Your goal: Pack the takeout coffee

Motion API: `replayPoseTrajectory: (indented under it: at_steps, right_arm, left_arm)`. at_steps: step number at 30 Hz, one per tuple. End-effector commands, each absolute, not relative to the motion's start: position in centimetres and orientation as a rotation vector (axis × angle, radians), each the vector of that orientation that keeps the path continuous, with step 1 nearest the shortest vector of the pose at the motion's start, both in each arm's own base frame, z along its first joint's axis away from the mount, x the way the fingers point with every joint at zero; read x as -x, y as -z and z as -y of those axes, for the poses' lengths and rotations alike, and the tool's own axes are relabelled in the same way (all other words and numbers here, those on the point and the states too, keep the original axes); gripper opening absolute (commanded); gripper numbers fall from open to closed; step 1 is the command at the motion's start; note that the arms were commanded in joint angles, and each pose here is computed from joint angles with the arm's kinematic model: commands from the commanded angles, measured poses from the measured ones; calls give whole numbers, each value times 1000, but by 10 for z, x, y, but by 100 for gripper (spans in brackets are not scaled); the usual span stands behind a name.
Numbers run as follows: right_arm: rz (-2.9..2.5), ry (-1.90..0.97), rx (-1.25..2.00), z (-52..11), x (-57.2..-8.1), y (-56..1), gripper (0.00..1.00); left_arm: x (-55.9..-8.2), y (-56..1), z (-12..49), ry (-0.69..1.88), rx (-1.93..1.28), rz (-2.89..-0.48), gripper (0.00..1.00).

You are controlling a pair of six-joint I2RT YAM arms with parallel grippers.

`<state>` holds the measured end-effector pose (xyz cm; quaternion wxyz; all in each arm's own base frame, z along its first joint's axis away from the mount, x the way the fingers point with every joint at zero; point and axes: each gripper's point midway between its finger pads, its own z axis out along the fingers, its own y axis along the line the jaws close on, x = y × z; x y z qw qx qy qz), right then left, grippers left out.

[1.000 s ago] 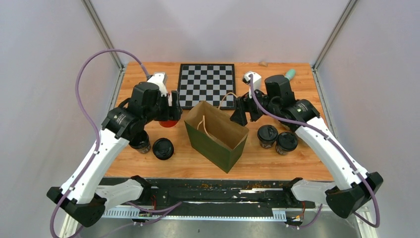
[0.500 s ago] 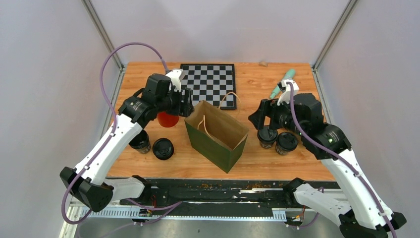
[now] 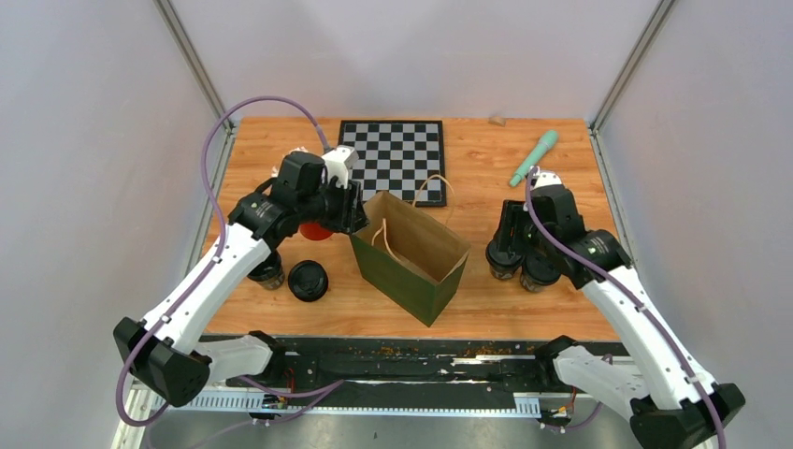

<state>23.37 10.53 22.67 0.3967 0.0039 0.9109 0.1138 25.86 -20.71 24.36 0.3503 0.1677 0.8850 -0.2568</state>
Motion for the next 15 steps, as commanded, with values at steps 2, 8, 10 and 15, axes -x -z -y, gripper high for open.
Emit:
replayPoseTrajectory:
  at_steps: [2, 8, 10, 15]
  right_arm:
    - [-2351, -226, -86, -88, -251, -196, 54]
    - [-2381, -154, -134, -68, -257, -173, 52]
    - [-2384, -149, -147, -64, -261, -168, 51]
    - [-2396, -186, -144, -66, -269, -158, 48]
  left_arm:
    - [-246, -266, 208, 738, -433, -2205, 51]
    - [-235, -267, 210, 798, -439, -2206, 49]
    - [-233, -268, 210, 802, -435, -2203, 49]
    - [-230, -275, 208, 811, -431, -2182, 50]
